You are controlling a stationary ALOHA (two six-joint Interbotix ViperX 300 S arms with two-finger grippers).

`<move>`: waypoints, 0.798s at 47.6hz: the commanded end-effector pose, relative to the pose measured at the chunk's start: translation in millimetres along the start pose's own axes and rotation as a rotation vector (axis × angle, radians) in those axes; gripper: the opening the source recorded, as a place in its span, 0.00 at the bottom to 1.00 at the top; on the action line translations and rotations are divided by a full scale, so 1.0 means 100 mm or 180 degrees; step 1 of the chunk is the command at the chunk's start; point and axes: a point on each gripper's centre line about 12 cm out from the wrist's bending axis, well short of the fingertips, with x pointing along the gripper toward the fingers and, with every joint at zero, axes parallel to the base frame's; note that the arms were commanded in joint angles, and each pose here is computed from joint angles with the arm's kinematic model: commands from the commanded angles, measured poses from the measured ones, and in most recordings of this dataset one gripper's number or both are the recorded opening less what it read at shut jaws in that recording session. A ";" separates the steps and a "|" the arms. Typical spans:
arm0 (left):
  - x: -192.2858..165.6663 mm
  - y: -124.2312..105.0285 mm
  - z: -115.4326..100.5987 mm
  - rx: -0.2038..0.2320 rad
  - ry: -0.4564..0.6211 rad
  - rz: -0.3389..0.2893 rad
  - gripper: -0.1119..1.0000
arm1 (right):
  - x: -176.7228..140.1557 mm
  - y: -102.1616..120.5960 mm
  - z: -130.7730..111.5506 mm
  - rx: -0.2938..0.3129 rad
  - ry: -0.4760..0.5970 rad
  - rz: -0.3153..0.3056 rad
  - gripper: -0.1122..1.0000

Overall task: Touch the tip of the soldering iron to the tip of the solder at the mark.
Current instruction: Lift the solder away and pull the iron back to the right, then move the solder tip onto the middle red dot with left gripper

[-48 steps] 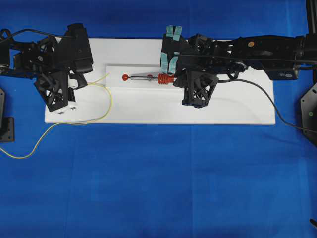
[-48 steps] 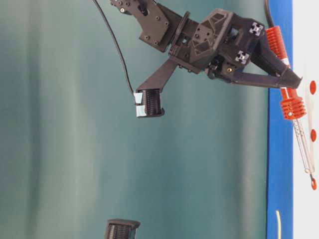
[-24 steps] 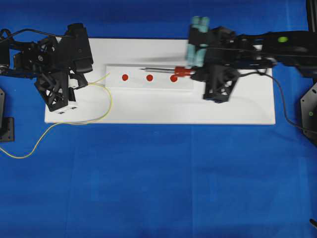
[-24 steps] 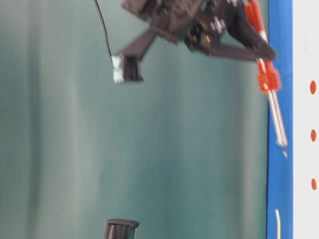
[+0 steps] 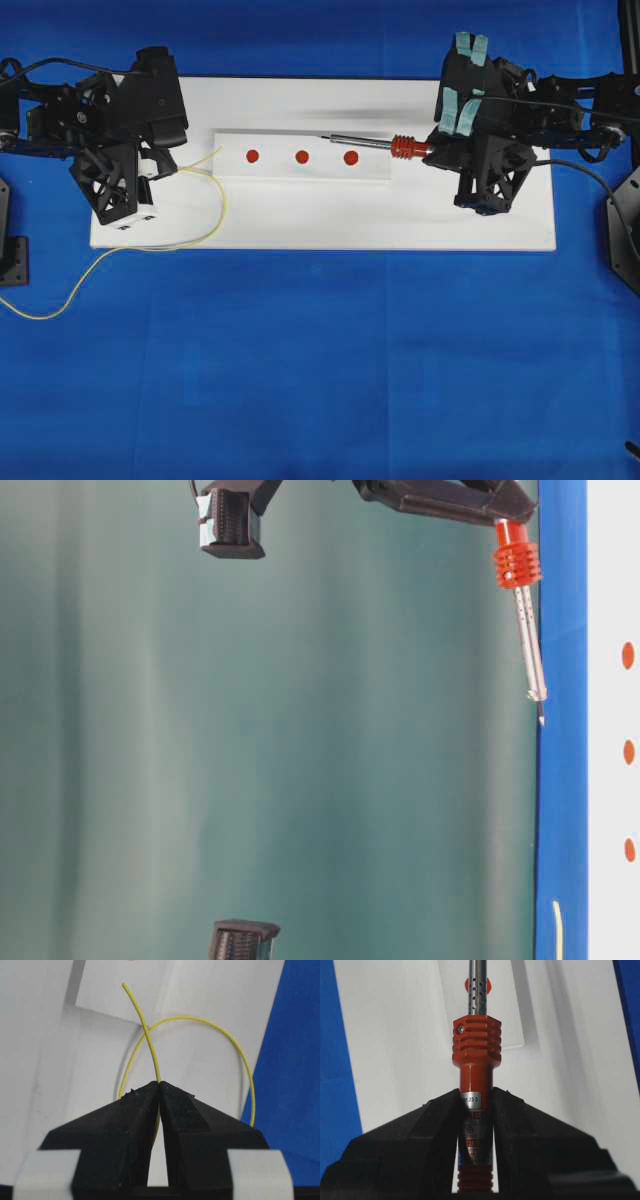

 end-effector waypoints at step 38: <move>0.54 -0.24 0.72 0.0251 0.0011 -0.0079 0.13 | -0.05 0.00 0.05 -0.0031 -0.0088 -0.0005 0.16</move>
